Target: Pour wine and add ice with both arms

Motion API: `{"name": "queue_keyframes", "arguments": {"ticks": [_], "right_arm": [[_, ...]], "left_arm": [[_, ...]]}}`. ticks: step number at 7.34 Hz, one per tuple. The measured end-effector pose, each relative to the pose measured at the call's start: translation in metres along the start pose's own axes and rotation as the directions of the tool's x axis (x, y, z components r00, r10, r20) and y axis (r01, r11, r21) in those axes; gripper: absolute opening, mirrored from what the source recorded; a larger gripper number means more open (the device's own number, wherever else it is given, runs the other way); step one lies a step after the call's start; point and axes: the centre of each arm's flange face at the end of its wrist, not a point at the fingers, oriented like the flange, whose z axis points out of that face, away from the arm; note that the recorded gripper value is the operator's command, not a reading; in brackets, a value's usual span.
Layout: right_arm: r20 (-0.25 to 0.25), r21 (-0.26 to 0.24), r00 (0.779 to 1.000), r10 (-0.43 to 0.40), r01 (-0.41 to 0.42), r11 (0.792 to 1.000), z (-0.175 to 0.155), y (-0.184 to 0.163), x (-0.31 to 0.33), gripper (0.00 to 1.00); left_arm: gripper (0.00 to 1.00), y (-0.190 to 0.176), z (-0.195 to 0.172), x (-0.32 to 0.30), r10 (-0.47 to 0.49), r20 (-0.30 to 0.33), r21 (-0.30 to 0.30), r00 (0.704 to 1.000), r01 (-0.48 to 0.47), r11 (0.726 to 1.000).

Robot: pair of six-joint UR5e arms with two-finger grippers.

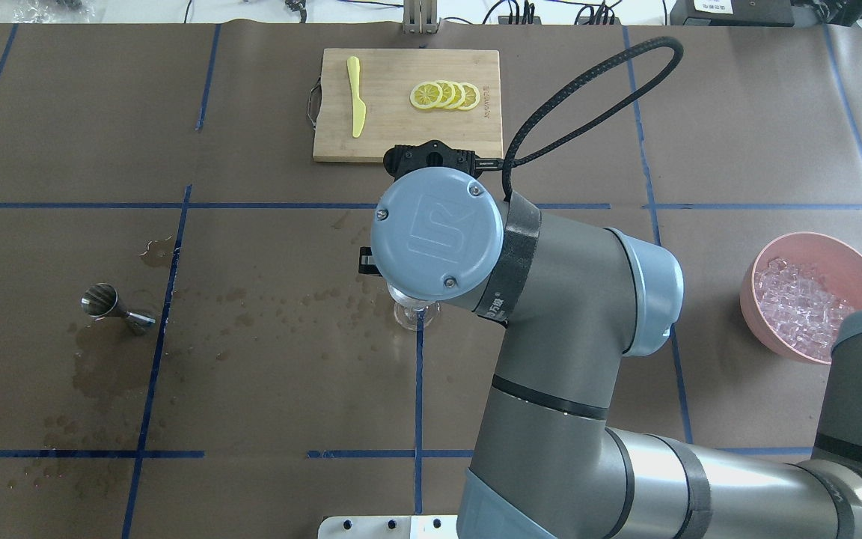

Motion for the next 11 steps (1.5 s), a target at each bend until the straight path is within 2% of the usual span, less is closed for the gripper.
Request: {"name": "queue_keyframes", "arguments": {"ticks": [1, 2, 3, 5, 7, 9, 11], "right_arm": [[-0.003, -0.001, 1.000, 0.000, 0.000, 1.000, 0.001, 0.000, -0.001, 0.61], [-0.003, -0.001, 1.000, -0.001, 0.001, 1.000, 0.002, 0.000, -0.003, 0.70], [-0.003, 0.000, 1.000, -0.001, 0.001, 1.000, 0.001, -0.001, -0.005, 1.00], [-0.009, 0.004, 1.000, -0.005, 0.005, 1.000, 0.001, -0.006, -0.002, 1.00], [-0.019, -0.006, 0.999, -0.035, 0.035, 0.999, -0.001, -0.037, 0.019, 1.00], [-0.031, -0.060, 0.994, -0.107, 0.105, 0.993, -0.002, -0.095, 0.080, 1.00], [-0.028, -0.131, 0.977, -0.211, 0.206, 0.970, -0.008, -0.164, 0.188, 1.00]], "left_arm": [[1.00, 0.000, 0.000, 0.000, -0.001, 0.000, 0.000, 1.000, 0.001, 1.000], [1.00, 0.000, 0.000, 0.000, -0.001, 0.000, -0.001, 1.000, 0.001, 1.000], [1.00, 0.000, 0.001, -0.001, -0.001, 0.001, -0.001, 1.000, 0.001, 1.000], [1.00, 0.000, 0.001, -0.001, -0.001, 0.001, -0.002, 1.000, 0.001, 1.000], [1.00, 0.001, 0.002, -0.002, -0.003, 0.002, -0.005, 1.000, 0.003, 1.000], [1.00, 0.006, 0.006, -0.007, -0.015, 0.003, -0.014, 1.000, 0.015, 1.000], [1.00, 0.007, 0.002, -0.006, -0.015, 0.005, -0.009, 1.000, 0.015, 1.000]]}}
